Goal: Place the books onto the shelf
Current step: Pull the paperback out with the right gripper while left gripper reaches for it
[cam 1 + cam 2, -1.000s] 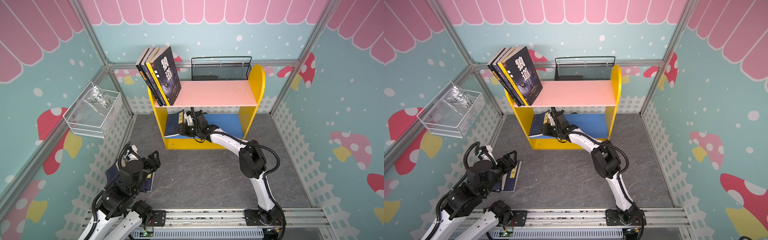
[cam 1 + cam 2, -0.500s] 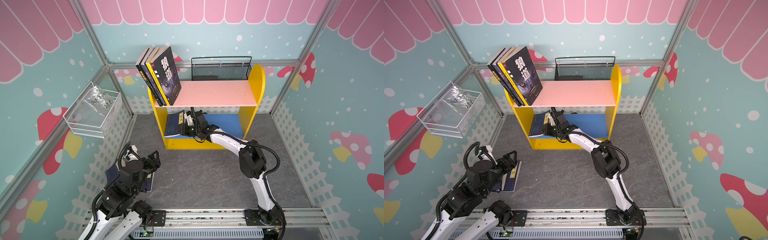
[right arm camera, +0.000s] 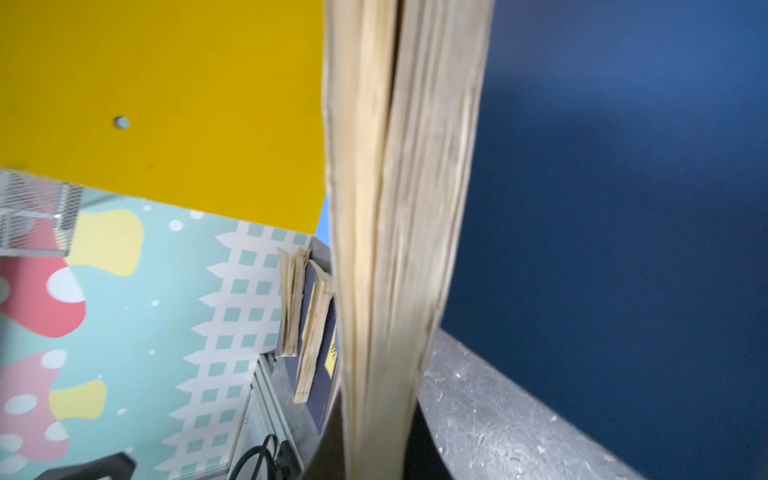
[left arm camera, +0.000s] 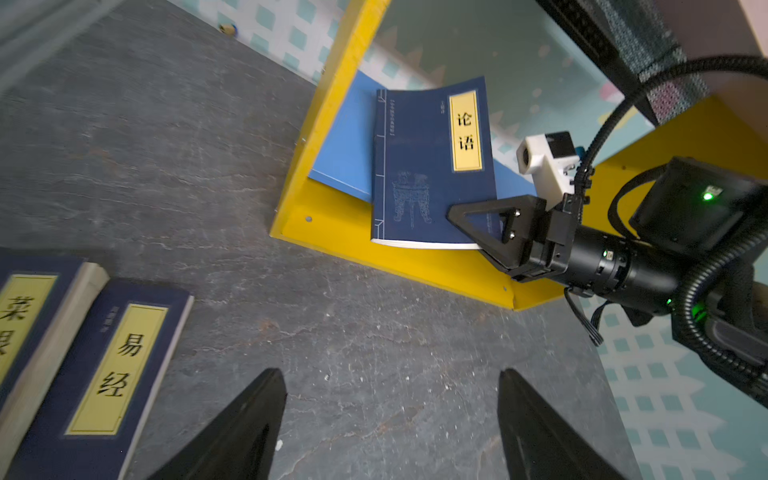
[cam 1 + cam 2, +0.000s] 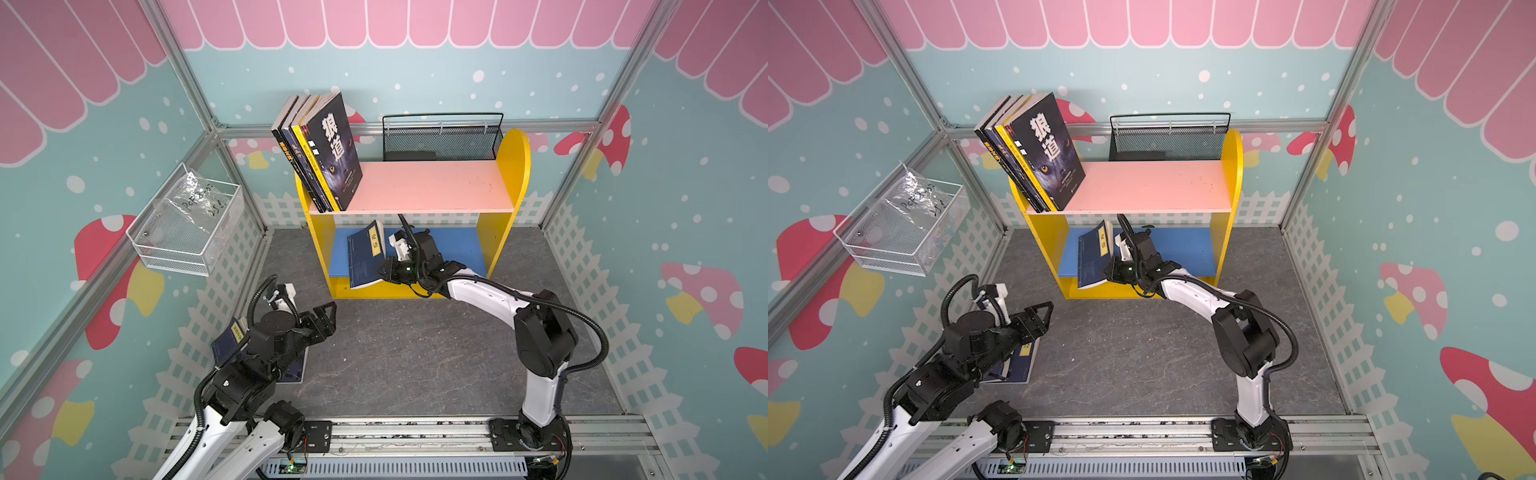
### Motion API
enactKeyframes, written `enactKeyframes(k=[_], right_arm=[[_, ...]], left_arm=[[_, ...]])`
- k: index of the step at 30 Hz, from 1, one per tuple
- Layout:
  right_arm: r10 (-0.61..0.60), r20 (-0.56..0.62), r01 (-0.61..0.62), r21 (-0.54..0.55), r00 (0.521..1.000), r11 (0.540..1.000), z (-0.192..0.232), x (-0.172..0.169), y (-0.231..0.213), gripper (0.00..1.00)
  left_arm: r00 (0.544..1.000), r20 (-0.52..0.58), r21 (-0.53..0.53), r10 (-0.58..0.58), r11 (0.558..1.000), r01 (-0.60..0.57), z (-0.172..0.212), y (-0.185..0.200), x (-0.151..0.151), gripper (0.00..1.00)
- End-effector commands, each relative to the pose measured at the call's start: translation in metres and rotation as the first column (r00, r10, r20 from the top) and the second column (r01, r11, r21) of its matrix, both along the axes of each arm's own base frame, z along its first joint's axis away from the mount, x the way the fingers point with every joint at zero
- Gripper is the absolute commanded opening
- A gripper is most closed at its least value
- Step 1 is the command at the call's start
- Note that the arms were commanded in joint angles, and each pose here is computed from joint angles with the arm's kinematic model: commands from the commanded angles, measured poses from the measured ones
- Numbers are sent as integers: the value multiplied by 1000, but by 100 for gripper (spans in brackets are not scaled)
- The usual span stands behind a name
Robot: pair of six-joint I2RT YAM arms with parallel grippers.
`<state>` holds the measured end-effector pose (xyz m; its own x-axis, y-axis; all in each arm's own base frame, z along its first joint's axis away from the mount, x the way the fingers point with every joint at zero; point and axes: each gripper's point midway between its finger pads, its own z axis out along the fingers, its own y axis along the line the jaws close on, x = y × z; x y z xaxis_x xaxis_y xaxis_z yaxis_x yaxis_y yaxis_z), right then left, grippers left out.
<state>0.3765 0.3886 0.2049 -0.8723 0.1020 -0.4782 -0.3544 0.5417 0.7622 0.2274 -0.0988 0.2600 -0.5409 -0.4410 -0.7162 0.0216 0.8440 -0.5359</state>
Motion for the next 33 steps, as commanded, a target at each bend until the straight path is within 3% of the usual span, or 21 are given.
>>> enactKeyframes(k=[1,9,10,16,25,29,33], right_arm=[[85,127,-105,163,988,981,65,-29,-17,8],[177,186,-218,225,966,950,99,-113,-77,9],[197,196,-241,235,961,942,104,-125,-81,9],[276,281,-350,259,919,900,133,-178,-102,9],[320,292,-395,251,901,884,134,-190,-104,10],[334,313,-417,253,889,873,142,-190,-102,9],[376,316,-462,268,871,845,145,-195,-99,10]], left_arm=[[982,17,-47,-190,980,191,13,-35,-2,82],[927,85,-176,-366,910,376,23,-77,-4,89],[917,89,-194,-389,896,399,25,-82,-4,99],[875,133,-277,-466,830,484,35,-106,0,99],[744,334,-362,-579,650,668,95,-133,-16,97],[741,349,-361,-574,647,671,101,-132,-18,96],[726,364,-354,-584,634,688,111,-136,-16,83]])
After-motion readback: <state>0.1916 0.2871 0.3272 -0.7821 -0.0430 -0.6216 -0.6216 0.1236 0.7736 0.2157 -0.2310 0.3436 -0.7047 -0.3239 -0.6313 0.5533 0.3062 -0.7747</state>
